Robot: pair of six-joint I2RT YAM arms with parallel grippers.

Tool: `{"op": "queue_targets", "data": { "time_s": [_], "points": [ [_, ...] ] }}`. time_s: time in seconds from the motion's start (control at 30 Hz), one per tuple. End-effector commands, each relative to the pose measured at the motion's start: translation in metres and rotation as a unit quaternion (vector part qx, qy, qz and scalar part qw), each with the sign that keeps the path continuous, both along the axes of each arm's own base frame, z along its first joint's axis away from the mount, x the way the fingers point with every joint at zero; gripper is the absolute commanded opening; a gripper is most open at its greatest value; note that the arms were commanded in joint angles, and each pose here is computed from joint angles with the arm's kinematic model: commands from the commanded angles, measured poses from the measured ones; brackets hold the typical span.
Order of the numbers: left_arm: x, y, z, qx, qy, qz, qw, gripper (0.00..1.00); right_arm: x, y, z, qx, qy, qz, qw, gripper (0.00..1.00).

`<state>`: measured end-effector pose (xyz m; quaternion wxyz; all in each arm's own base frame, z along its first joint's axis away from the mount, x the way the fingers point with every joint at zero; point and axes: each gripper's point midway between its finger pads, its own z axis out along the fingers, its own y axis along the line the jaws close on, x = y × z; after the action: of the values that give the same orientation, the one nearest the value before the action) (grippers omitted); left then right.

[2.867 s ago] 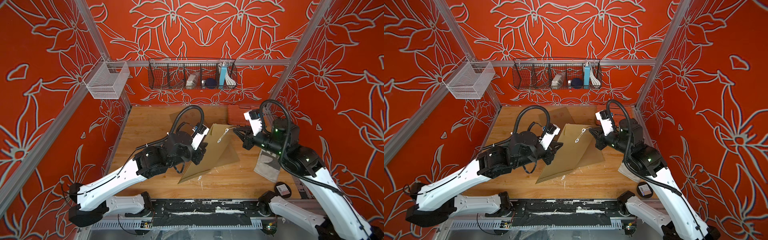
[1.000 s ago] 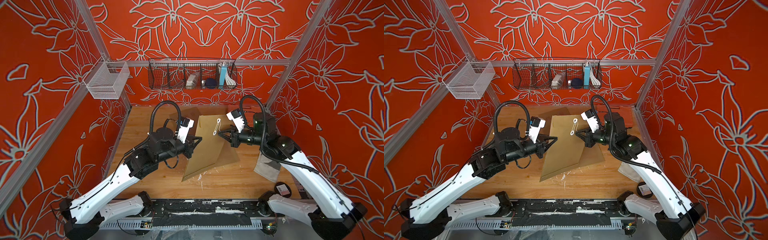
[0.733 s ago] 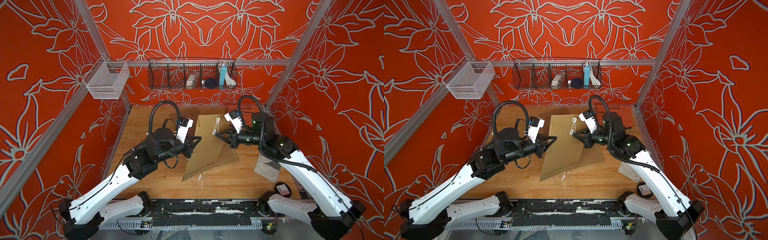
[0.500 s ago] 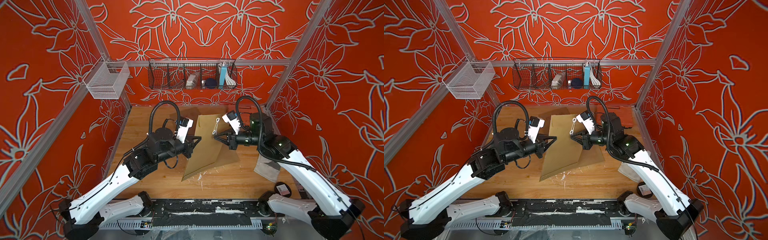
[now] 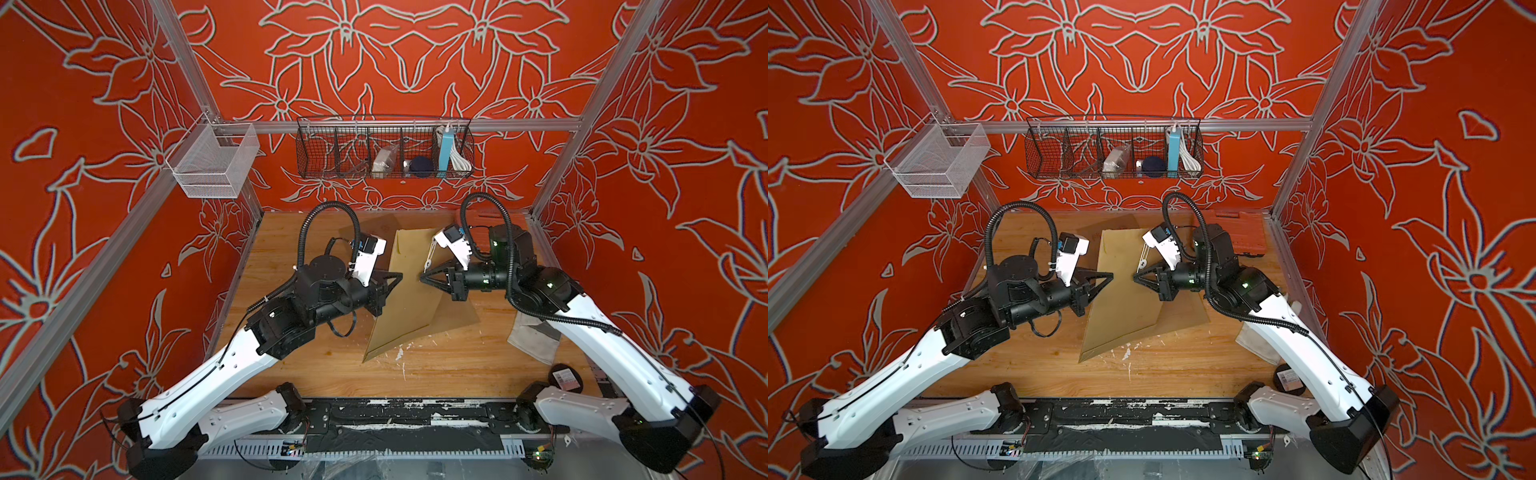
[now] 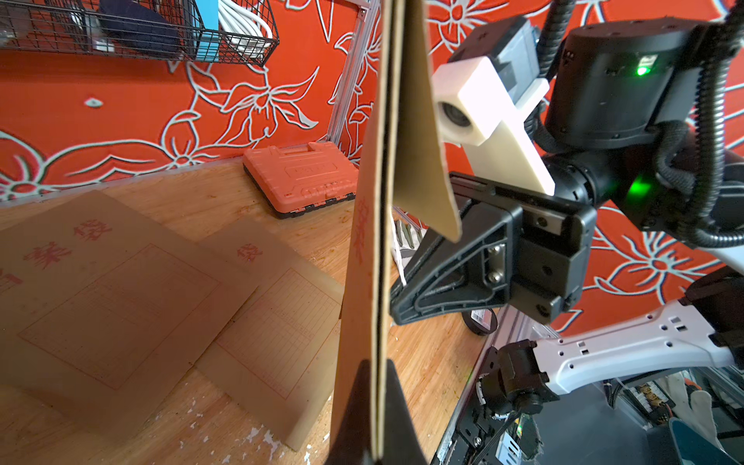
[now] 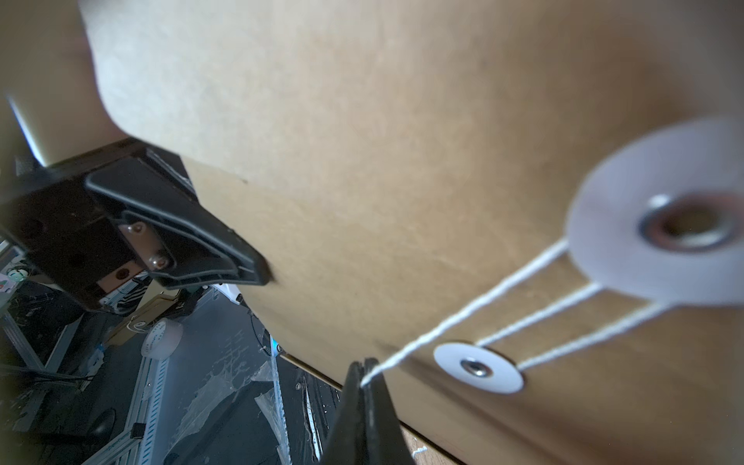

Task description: Open the file bag

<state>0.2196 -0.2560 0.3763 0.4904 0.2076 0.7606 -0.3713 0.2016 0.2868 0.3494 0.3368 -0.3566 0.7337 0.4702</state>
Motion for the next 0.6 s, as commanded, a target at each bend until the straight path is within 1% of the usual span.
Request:
{"op": "queue_targets", "data": {
  "time_s": [0.0, 0.1, 0.23, 0.33, 0.4, 0.57],
  "points": [
    [0.002, 0.006, 0.012, -0.014, -0.020, 0.011, 1.000, 0.00, -0.005, 0.007, 0.027, 0.032, -0.032, 0.023, 0.999, 0.00],
    [0.004, 0.008, 0.009, -0.002, -0.024, 0.019, 1.000, 0.00, 0.002, 0.006, 0.026, 0.020, -0.038, 0.005, 0.999, 0.00],
    [0.010, 0.012, 0.007, 0.021, -0.034, 0.034, 0.999, 0.00, 0.028, -0.010, 0.016, -0.044, -0.060, -0.074, 0.995, 0.00],
    [0.012, 0.012, 0.007, 0.029, -0.039, 0.037, 0.998, 0.00, 0.036, -0.020, 0.018, -0.067, -0.079, -0.103, 0.989, 0.00],
    [0.013, 0.012, 0.005, 0.033, -0.038, 0.038, 0.998, 0.00, 0.036, -0.021, 0.023, -0.065, -0.088, -0.106, 0.988, 0.00],
    [0.016, 0.010, 0.001, 0.038, -0.039, 0.037, 0.998, 0.00, 0.031, -0.017, 0.041, -0.044, -0.097, -0.089, 0.990, 0.00]
  ]
}}
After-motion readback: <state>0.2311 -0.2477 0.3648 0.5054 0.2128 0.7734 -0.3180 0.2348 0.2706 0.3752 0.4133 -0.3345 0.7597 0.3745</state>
